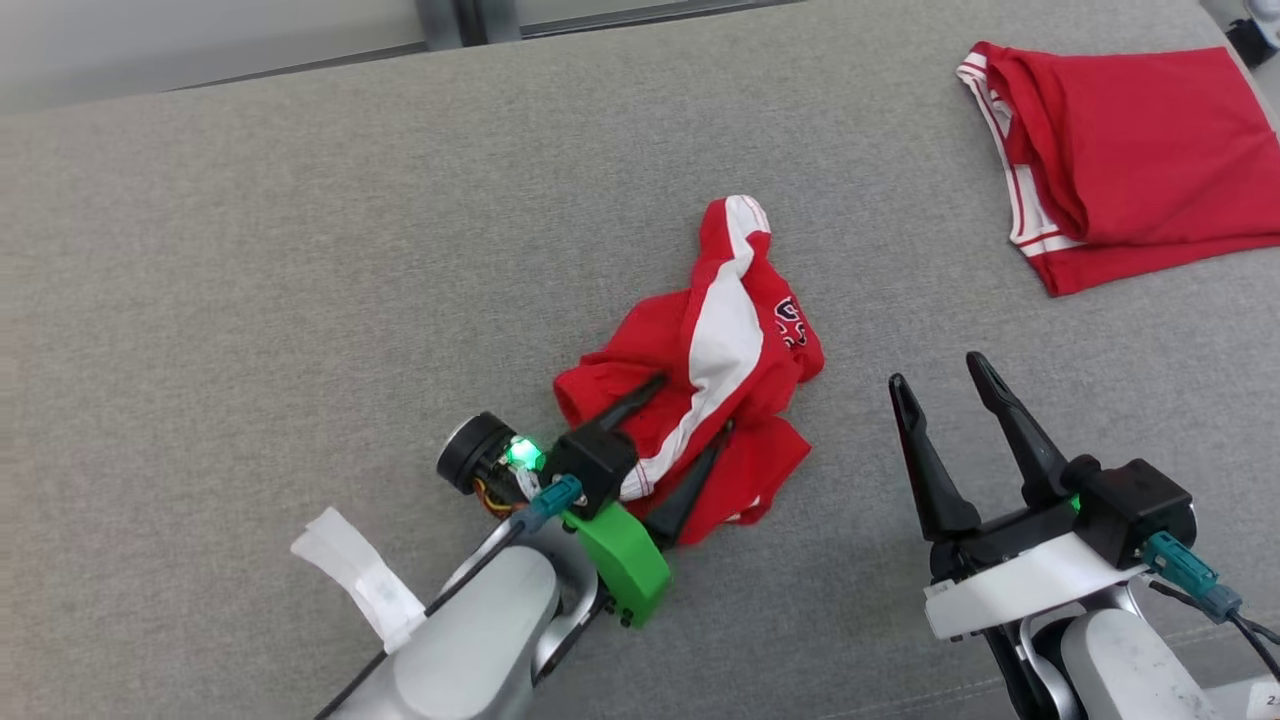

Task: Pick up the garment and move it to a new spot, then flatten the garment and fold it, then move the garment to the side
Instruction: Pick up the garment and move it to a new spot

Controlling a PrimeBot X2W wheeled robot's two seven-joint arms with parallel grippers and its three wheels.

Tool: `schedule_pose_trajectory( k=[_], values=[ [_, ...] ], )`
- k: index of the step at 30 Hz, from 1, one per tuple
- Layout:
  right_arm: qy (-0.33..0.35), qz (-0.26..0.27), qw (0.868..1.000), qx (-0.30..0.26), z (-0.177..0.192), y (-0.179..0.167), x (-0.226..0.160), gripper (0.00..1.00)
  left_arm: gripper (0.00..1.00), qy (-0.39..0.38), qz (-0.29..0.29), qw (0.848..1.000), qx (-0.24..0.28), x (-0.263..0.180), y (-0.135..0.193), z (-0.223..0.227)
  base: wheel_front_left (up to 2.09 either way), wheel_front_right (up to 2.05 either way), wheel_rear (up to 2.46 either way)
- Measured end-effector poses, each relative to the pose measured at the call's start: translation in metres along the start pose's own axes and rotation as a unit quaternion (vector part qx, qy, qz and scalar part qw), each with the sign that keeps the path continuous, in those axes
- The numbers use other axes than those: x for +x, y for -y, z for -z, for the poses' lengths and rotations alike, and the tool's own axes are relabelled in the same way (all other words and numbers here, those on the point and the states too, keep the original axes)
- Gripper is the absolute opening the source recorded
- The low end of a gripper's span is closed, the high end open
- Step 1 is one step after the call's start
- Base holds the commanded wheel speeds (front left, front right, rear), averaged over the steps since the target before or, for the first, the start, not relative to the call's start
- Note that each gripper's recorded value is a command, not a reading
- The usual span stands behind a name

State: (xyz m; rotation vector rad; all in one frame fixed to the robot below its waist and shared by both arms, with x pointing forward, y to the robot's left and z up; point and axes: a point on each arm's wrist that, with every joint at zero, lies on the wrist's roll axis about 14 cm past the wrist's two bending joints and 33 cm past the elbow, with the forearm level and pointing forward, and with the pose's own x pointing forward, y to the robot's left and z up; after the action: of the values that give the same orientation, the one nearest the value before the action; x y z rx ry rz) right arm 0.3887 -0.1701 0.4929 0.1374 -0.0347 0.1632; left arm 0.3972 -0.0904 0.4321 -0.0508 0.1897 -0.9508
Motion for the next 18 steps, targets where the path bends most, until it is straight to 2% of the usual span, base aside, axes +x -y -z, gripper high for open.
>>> schedule_pose_trajectory(
  k=[6,12,18],
  values=[
    [0.007,-0.022,1.000,0.007,-0.004,-0.016,-0.003,1.00,1.00,0.118,-0.054,0.991,-0.022,-0.015,-0.013,-0.074,0.00,0.00,0.00],
    [0.022,-0.037,0.999,0.014,-0.014,-0.030,-0.011,1.00,1.00,0.168,-0.143,0.975,-0.038,-0.067,-0.039,-0.095,0.00,0.00,0.00],
    [0.040,-0.045,0.998,0.022,-0.026,-0.039,-0.022,1.00,1.00,0.177,-0.256,0.948,-0.070,-0.134,-0.065,-0.079,0.00,0.00,0.00]
  ],
)
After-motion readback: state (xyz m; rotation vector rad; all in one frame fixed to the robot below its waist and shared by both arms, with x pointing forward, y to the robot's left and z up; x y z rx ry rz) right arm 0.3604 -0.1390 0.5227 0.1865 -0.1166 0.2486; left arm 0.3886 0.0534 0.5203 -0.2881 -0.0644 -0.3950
